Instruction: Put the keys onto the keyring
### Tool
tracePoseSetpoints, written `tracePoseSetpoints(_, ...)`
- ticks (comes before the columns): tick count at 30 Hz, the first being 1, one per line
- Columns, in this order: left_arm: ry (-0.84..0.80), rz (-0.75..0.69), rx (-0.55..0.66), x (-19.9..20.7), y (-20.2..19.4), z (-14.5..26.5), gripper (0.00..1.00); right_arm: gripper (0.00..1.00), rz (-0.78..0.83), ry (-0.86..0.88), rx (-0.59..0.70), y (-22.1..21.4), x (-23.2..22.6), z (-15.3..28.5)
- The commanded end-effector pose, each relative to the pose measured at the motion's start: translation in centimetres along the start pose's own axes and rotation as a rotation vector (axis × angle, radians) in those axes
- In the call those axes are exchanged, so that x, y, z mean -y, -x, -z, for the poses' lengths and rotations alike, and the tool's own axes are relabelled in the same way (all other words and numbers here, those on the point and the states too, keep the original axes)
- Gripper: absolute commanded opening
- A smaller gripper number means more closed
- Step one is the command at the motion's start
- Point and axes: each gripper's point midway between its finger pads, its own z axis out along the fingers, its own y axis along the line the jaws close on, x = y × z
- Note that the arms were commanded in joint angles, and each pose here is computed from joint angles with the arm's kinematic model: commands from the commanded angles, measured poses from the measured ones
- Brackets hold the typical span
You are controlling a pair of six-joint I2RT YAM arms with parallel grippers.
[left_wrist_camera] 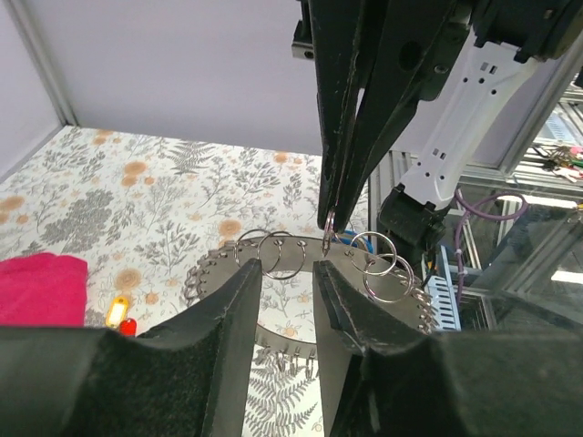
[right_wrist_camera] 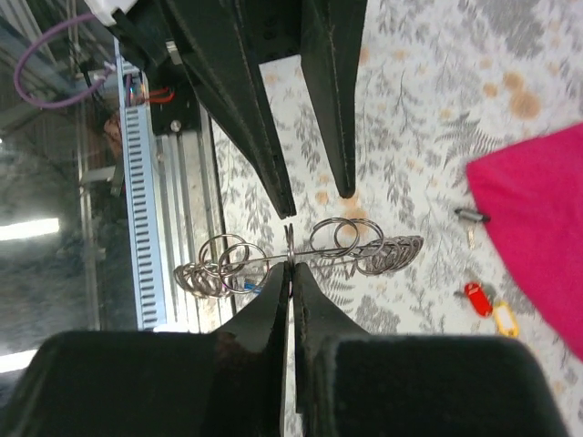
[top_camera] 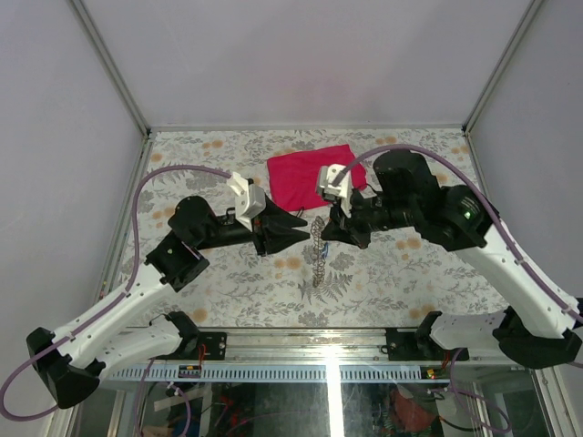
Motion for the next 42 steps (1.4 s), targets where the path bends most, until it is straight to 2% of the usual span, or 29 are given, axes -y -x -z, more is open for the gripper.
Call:
tracePoseSetpoints(1, 0.070, -0.031, 0.030, -1.2, 0.1, 0.2, 0.31, 0.00, -0.080, -0.027, -0.153, -1.6, 0.2, 0.9)
tracePoseSetpoints(8, 0.112, -0.033, 0.023, -1.8, -0.6, 0.5, 0.31, 0.00, -0.167, -0.070, -0.264, -2.5, 1.0, 0.8)
tracePoseSetpoints(16, 0.068, -0.033, -0.010, -1.6, -1.5, -0.1, 0.33, 0.00, -0.245, -0.129, -0.421, -4.6, 1.6, -0.3)
tracePoseSetpoints(31, -0.098, -0.012, -0.053, 0.0, -3.1, -1.4, 0.32, 0.00, -0.270, -0.066, -0.402, -3.5, 0.8, -1.5)
tracePoseSetpoints(42, -0.123, -0.009, -0.050, 0.4, -3.0, -1.6, 0.29, 0.00, -0.259, -0.031, -0.392, -3.4, 0.3, -2.2)
